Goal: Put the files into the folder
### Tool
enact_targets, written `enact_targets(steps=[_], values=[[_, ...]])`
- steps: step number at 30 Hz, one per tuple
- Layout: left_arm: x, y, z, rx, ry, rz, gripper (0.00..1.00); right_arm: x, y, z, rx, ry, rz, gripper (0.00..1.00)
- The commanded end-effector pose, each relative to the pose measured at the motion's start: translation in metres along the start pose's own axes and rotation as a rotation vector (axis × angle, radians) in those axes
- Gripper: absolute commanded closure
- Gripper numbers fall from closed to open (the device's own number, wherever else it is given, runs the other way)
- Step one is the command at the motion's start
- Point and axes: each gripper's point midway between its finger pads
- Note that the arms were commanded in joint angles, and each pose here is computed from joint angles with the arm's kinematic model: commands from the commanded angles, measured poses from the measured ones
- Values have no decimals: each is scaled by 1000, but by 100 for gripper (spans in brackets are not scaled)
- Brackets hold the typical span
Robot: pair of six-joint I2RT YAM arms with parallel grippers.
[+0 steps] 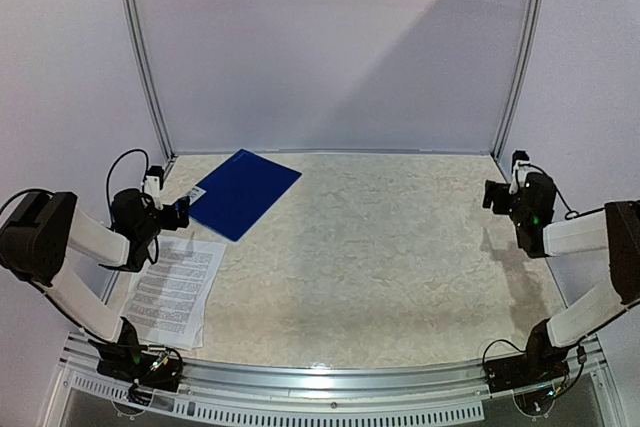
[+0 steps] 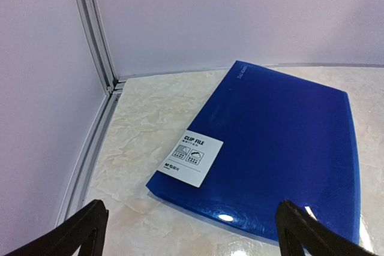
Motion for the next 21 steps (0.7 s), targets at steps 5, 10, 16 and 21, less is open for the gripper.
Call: enact_targets(steps=[5,10,16,21], values=[[-2,7,-7,-24,-31,-16,0,31,65,64,-108,301,83,1],[-10,53,-17,-80,-183,84,0,57,55,106,-137,447,200,1],[-6,73,-31,-564,-482,278,0,82,68,144,-124,515,193,1],[6,23,-22,-1155,-669,379,0,99,76,174,-134,598,189,1]])
Point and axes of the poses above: each gripper's point midway between its finger pads, its own x axis back along the fingers, its own z axis along the line the jaws close on, y = z × x, and after that the axes turned 9 degrees about -x, right-handed
